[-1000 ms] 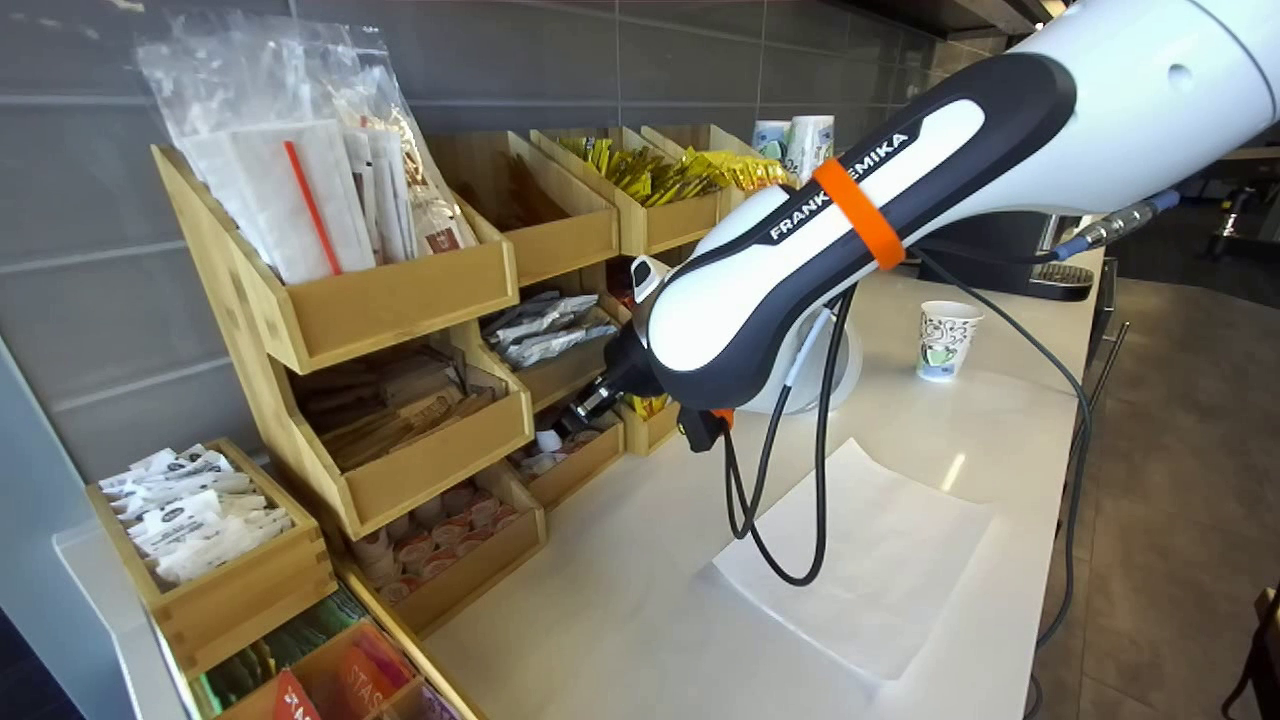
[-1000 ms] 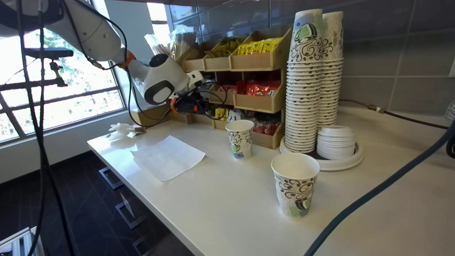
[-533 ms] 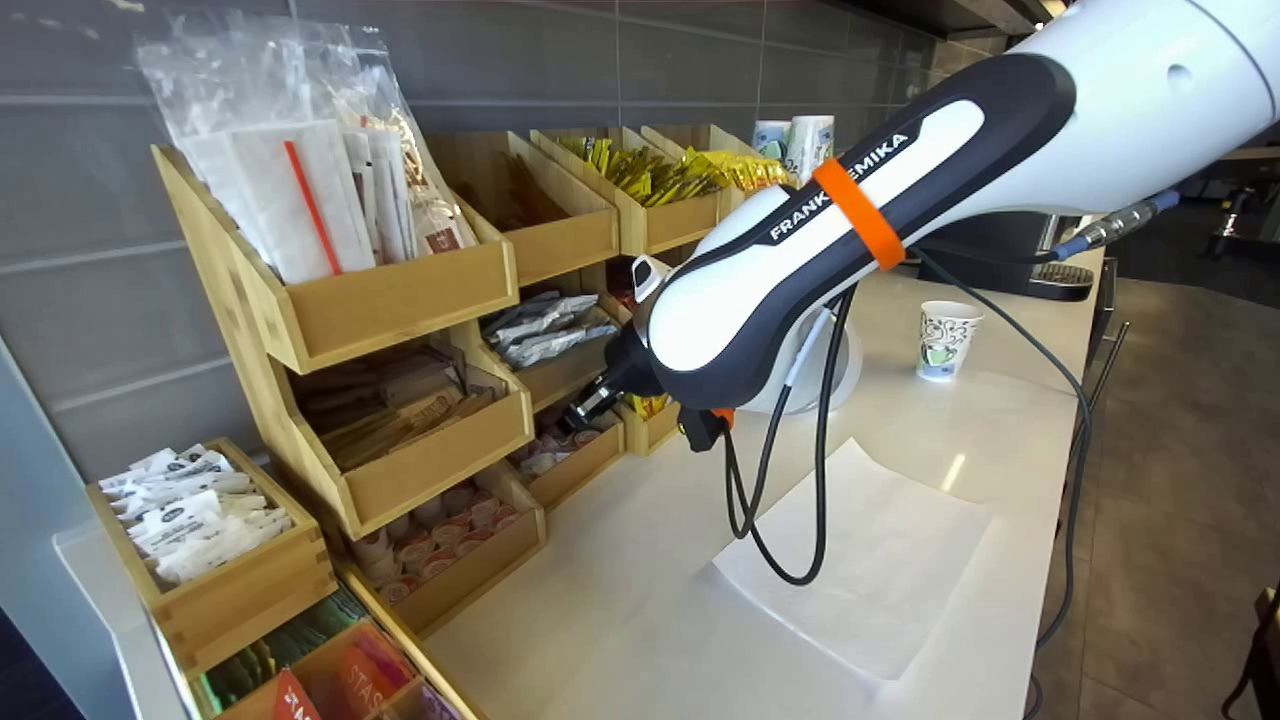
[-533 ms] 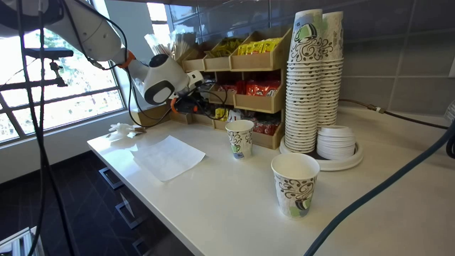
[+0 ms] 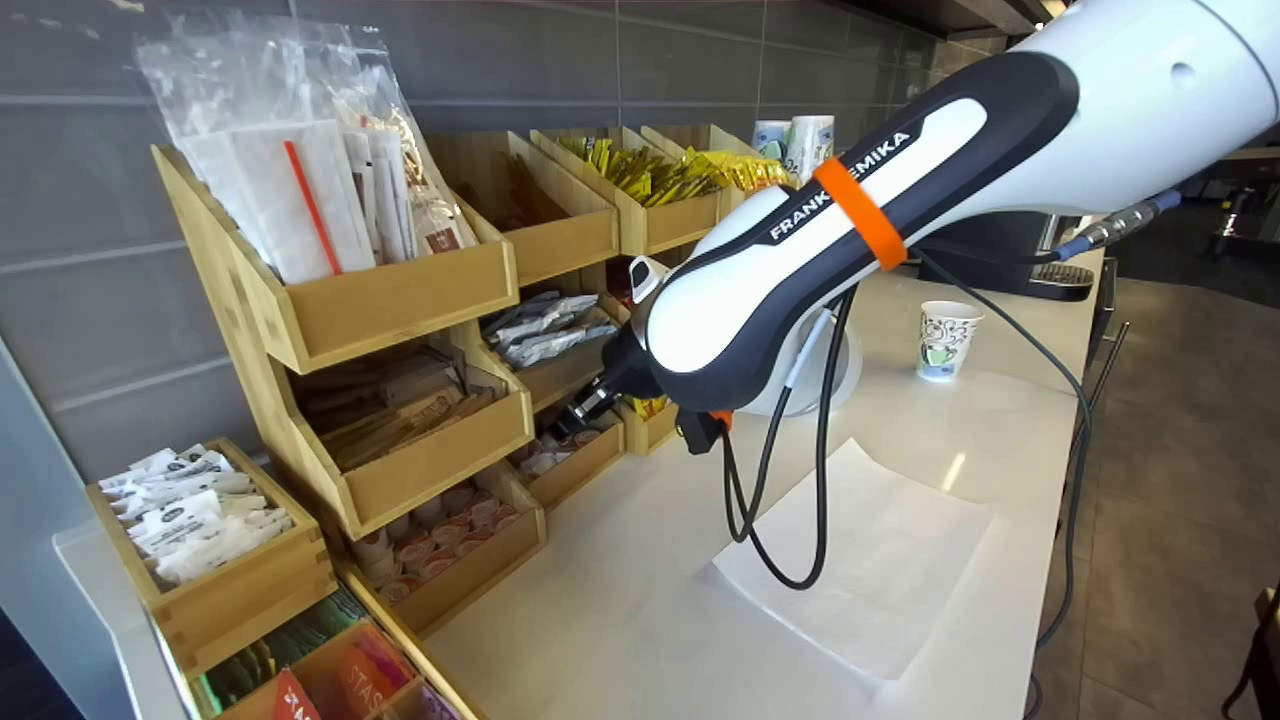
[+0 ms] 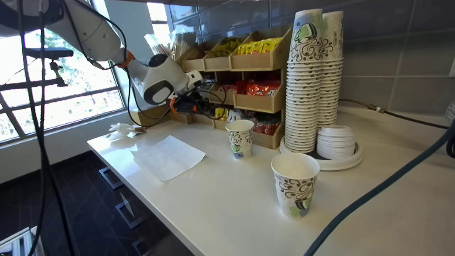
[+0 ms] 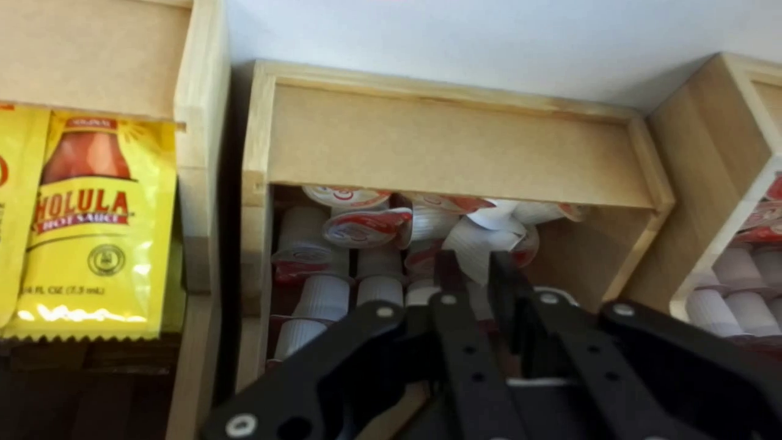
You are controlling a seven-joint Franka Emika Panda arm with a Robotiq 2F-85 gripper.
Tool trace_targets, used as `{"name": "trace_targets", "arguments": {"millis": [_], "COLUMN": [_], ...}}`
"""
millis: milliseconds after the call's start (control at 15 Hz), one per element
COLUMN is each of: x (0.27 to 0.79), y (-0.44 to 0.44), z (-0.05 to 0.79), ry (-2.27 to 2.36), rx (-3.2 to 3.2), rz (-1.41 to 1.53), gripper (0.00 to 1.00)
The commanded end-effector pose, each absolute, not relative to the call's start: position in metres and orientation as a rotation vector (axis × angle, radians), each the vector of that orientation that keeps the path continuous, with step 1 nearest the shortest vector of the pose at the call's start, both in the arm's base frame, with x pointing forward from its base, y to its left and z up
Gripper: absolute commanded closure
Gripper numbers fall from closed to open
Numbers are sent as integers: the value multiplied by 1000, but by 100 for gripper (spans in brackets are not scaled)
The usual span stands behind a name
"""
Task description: Take the tiny cup off of the rack
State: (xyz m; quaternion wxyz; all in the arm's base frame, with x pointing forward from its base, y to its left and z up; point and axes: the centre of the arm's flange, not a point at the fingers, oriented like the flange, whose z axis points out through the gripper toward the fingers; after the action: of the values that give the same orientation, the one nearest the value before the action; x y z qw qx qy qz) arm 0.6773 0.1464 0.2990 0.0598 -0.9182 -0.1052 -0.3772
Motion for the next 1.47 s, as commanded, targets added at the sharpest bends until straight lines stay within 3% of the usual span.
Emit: {"name": "trace_targets", "arguments": {"millis": [0,333,600,1200,1333,1400], "x": [680,679,682,690,691,691], "y": [155,167,168,172,172,172], "z": [304,300,298,287,286,286], "ry": [-325,-335,-330,-355,-355,-354], "rx": [-2737,-2714,-2706,-2705,-2706,-2706], "rz": [-1187,-1189,-1213,-1234,-1237,-1238], "gripper": [48,14,7,33,55,59]}}
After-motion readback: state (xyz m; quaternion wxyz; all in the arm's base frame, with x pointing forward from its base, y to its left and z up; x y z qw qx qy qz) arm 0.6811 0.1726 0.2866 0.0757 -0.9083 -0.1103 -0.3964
